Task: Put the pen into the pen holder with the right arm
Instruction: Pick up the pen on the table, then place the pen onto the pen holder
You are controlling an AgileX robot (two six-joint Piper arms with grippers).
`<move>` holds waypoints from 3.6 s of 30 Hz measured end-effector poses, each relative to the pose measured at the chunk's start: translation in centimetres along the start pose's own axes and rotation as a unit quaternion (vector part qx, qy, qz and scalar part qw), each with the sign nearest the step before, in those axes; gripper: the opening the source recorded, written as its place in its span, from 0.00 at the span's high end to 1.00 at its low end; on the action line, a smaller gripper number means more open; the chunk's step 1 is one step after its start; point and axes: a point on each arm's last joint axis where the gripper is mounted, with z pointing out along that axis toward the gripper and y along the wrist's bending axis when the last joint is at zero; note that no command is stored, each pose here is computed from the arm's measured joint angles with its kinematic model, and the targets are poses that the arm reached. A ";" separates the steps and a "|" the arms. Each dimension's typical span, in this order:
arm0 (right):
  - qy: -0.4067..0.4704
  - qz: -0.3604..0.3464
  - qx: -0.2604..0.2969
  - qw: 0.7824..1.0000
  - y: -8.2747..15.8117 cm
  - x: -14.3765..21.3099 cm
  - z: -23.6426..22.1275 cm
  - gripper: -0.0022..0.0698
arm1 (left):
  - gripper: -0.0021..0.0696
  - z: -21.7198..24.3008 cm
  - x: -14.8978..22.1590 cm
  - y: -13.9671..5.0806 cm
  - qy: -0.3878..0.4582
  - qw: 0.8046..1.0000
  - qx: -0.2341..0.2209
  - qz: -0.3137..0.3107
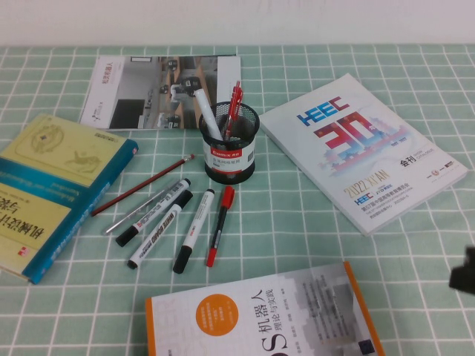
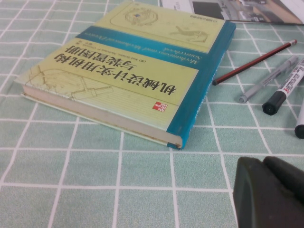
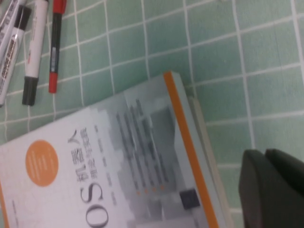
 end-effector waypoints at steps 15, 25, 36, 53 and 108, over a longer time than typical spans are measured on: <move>0.108 -0.100 0.030 0.989 10.3 -6.0 9.4 1.00 | 0.98 0.0 0.0 0.0 0.000 1.000 0.000 0.000; 0.165 -0.139 0.054 0.975 16.9 -6.7 16.7 1.00 | 0.98 0.0 0.0 0.0 0.000 1.000 0.000 0.000; 0.180 -0.139 0.079 0.971 21.0 -7.9 23.5 0.78 | 0.98 0.0 0.0 0.0 0.000 1.000 0.000 0.000; 0.194 -0.120 0.130 0.965 21.2 -8.5 28.9 0.62 | 0.98 0.0 0.0 0.0 0.000 1.000 0.000 0.000; -0.076 -0.346 -0.093 0.930 27.3 -9.3 16.6 0.88 | 0.98 0.0 0.0 0.0 0.000 1.000 0.000 0.000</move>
